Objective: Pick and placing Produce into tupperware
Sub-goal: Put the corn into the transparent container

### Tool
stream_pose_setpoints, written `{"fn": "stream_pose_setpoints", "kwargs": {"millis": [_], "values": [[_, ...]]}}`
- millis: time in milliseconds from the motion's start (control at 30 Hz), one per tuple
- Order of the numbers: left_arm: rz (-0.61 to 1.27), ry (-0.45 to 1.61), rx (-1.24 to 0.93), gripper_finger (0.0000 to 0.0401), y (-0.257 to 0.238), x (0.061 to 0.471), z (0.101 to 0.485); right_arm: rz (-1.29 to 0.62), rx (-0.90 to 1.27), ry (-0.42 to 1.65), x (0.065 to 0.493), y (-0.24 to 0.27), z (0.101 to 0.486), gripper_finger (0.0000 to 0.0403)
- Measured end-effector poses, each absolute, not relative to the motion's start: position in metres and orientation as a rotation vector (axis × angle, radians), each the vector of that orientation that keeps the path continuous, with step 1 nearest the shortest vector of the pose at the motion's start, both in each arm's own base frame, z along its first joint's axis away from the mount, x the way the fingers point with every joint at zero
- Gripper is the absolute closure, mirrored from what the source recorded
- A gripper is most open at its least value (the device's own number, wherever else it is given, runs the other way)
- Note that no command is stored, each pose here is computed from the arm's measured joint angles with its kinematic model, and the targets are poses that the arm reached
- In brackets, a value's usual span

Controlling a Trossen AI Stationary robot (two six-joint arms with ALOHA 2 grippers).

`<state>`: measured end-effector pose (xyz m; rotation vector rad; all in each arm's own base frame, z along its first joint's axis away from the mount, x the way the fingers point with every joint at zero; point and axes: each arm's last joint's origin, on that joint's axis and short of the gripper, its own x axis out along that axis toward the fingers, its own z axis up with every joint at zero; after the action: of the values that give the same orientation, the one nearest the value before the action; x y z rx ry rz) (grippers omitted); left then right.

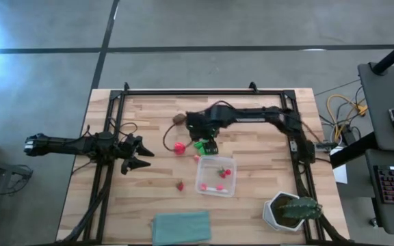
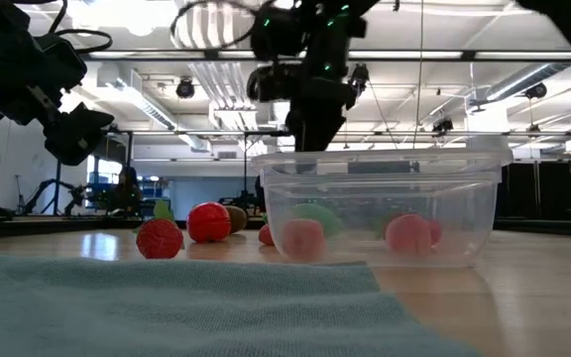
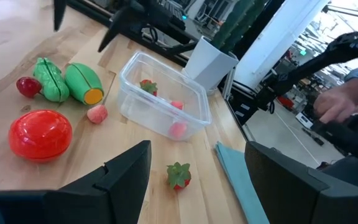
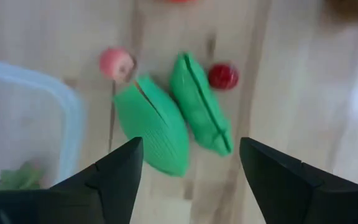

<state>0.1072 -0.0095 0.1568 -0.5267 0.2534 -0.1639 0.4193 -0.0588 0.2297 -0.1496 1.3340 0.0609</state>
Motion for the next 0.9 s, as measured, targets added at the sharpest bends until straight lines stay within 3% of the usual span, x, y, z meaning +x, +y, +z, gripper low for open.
{"fn": "stream_pose_setpoints", "kwargs": {"millis": [133, 300, 467, 900], "values": [[-0.164, 0.253, -0.527, 0.0155, -0.009, 0.107, 0.157, -0.008, -0.170, 1.239, 0.401, -0.055, 0.229, 0.0145], [-0.164, 0.254, -0.527, 0.0155, -0.010, 0.107, 0.157, -0.041, -0.114, 1.262, 0.374, -0.050, 0.223, 0.0145], [-0.164, 0.254, -0.527, 0.0155, -0.009, 0.107, 0.157, 0.035, -0.116, 1.325, 0.363, -0.042, 0.199, 0.0145], [-0.164, 0.253, -0.527, 0.0155, -0.009, 0.107, 0.157, 0.184, -0.273, 1.302, 0.359, -0.037, 0.181, 0.0150]]}}
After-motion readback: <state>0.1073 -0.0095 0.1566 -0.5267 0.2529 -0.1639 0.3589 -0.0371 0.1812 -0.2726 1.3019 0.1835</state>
